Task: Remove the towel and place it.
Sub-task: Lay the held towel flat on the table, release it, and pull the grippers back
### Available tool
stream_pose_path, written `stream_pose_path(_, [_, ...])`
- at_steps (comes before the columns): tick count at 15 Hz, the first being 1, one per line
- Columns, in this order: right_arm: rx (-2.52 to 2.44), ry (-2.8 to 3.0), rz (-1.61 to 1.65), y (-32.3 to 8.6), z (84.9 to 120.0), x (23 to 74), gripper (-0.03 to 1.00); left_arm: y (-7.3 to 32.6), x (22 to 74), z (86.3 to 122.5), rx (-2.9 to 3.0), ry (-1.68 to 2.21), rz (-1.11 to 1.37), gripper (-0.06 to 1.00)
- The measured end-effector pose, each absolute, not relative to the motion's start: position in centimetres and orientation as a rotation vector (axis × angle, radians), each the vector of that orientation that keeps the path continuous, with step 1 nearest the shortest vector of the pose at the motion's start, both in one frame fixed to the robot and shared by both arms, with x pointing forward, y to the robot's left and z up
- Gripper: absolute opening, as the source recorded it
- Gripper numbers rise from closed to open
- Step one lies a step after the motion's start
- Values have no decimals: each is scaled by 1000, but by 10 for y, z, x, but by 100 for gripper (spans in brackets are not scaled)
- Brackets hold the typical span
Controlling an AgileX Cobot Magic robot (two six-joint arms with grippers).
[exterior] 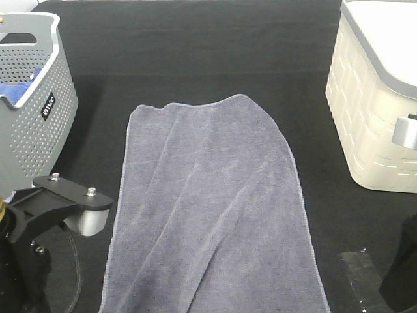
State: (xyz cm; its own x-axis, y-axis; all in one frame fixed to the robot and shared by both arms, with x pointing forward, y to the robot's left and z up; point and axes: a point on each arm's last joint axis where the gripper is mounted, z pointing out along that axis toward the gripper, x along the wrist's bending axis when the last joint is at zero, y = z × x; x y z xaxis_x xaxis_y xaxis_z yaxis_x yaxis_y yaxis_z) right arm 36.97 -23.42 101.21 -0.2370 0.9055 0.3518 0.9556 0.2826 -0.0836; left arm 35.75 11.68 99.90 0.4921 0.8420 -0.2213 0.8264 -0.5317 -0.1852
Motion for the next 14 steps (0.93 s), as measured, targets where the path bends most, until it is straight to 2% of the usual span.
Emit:
stream_pose_path(1, [-1690,-2227,-211,-234,1012,370,69,117,358,999,-2667,-1492,441,79])
stream_pose_path(3, [-1690,-2226,-212,-234,1012,370,70,118,359,999,-2672,-1478,407,81])
stream_pose_path(6, [-1703,-2244,-254,-233,1017,374,71,124,365,997,-2656,-1488,269,75])
stream_pose_path(8, [-1748,-2296,-392,-230,1030,388,70,125,376,996,-2696,-1528,102,71])
stream_pose_path(10, [-1791,-2350,-557,-227,1049,406,65,124,392,996,-2779,-1594,-121,70])
stream_pose_path(14, [-1817,-2388,-693,-215,1077,458,58,134,442,1001,-2822,-2018,-364,70])
